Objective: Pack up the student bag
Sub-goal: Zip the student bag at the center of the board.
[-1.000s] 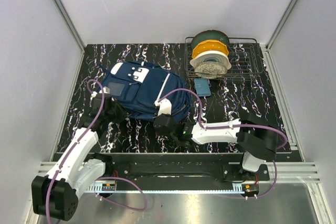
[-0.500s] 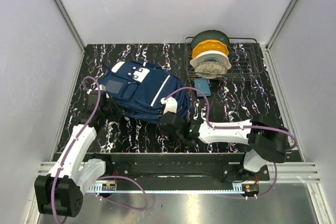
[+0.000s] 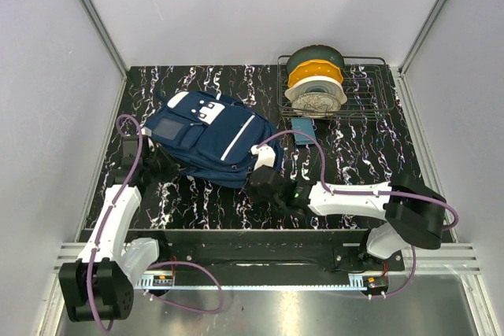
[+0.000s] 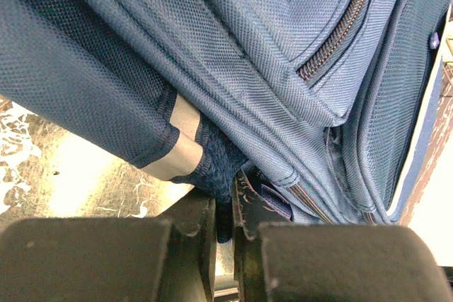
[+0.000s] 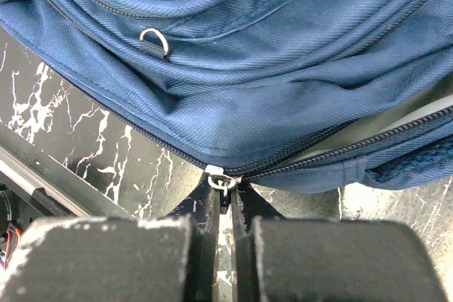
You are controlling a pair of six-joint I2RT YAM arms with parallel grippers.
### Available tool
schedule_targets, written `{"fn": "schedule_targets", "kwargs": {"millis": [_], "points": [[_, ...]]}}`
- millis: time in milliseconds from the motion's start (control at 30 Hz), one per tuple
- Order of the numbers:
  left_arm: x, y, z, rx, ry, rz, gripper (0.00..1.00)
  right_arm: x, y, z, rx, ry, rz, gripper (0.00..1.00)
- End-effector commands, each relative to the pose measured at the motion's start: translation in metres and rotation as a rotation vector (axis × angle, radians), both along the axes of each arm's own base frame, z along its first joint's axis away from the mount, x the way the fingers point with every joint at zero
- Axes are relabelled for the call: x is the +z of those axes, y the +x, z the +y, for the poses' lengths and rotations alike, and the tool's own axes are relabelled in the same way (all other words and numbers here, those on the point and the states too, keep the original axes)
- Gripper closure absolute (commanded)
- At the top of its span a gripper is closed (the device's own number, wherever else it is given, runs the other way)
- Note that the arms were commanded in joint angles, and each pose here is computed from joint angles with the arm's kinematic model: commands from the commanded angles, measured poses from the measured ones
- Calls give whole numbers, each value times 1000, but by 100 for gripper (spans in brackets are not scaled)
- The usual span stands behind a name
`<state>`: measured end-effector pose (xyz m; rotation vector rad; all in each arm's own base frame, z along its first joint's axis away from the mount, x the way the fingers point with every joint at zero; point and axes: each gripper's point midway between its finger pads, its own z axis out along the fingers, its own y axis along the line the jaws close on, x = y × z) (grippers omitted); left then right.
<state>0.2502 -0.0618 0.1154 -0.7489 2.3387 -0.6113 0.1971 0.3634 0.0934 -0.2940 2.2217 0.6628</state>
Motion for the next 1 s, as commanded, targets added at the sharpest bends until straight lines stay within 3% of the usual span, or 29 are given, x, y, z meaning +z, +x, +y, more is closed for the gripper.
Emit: {"fn": "schedule_targets", "kwargs": {"millis": [0,233,533,600,633,733,867,967], "points": [[40,36,30,60,91,-175,100,11,15,-24,-70,-8,-24,100],[38,41,39,49,103,-168,100,8,17,-27,-57,-21,-19,100],[39,46,25,-43,22,-197,98,12,14,-15,9,7,-14,100],[44,43,20,-61,5,-217,78,13,14,-12,8,26,-10,100],[47,39,19,-64,2,-234,59,13,13,-10,9,35,-5,100],[43,27,18,-46,-2,-236,34,10,11,-4,9,61,18,100],[34,12,13,-28,-35,-221,18,0,11,4,-7,73,63,100],[31,1,11,-6,-46,-215,12,-8,9,8,1,63,89,100]]}}
